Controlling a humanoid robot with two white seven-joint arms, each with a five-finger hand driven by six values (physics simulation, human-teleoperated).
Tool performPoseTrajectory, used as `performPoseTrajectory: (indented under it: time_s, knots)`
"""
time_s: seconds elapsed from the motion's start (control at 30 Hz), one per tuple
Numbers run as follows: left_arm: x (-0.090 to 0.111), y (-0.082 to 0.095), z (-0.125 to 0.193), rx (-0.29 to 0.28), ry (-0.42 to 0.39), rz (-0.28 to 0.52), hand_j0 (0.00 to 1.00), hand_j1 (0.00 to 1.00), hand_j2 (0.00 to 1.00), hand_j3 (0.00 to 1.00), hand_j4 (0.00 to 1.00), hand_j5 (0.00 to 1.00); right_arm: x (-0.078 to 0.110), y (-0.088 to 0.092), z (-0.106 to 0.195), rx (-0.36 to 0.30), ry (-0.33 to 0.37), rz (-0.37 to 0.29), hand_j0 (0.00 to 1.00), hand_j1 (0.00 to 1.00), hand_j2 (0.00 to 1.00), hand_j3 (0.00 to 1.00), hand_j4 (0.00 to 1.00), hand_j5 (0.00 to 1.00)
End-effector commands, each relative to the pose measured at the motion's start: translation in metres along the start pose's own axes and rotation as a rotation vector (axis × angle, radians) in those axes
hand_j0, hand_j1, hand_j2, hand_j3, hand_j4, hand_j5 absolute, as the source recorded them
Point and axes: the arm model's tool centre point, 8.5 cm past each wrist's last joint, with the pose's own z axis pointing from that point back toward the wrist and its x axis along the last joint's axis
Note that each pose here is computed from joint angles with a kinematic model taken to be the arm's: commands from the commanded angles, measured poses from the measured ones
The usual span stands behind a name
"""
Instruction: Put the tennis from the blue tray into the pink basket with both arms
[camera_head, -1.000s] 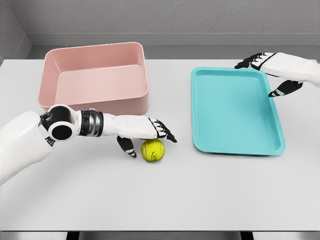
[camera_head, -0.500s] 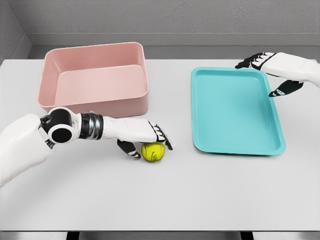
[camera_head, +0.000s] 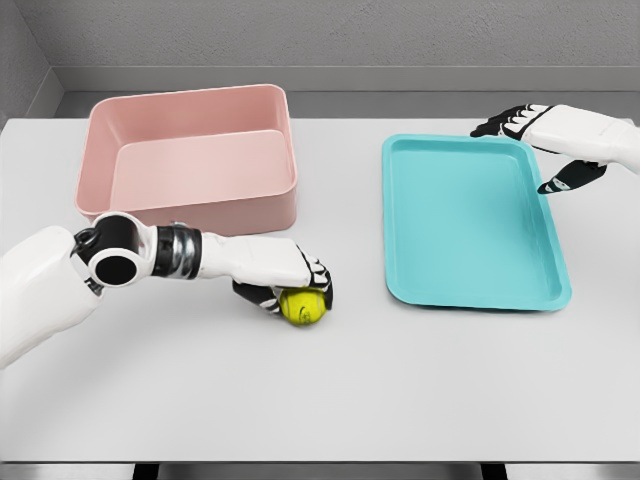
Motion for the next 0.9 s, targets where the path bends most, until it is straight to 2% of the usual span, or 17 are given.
performPoseTrajectory:
  time_s: [0.0,0.1,0.2,0.33,0.5,0.87]
  knots:
    - [-0.001,0.001,0.003,0.009,0.0,0.01,0.49,0.49,0.49,0.49,0.49,0.49,0.0,-0.001,0.001,-0.004,0.002,-0.004,1.0,1.0,1.0,1.0,1.0,1.0]
    - [-0.002,0.011,0.01,0.035,-0.005,-0.01,0.49,0.49,0.49,0.49,0.49,0.49,0.0,-0.001,0.001,-0.005,0.001,-0.005,1.0,1.0,1.0,1.0,1.0,1.0]
    - [-0.004,0.014,0.02,0.06,-0.012,0.018,0.49,0.49,0.49,0.49,0.49,0.49,0.0,-0.001,0.001,-0.005,0.001,-0.005,1.0,1.0,1.0,1.0,1.0,1.0]
    - [-0.008,0.025,0.034,0.091,-0.014,0.015,0.48,0.48,0.48,0.48,0.48,0.48,-0.002,-0.001,0.004,-0.001,0.009,-0.004,1.0,1.0,1.0,1.0,1.0,1.0]
    - [-0.008,0.029,0.036,0.093,-0.012,0.01,0.48,0.48,0.48,0.48,0.48,0.48,-0.002,0.0,0.004,0.0,0.01,-0.003,1.0,1.0,1.0,1.0,1.0,1.0]
    - [-0.014,0.054,0.057,0.137,0.0,-0.019,0.48,0.48,0.48,0.48,0.48,0.48,-0.002,-0.001,0.004,-0.001,0.009,-0.004,1.0,1.0,1.0,1.0,1.0,1.0]
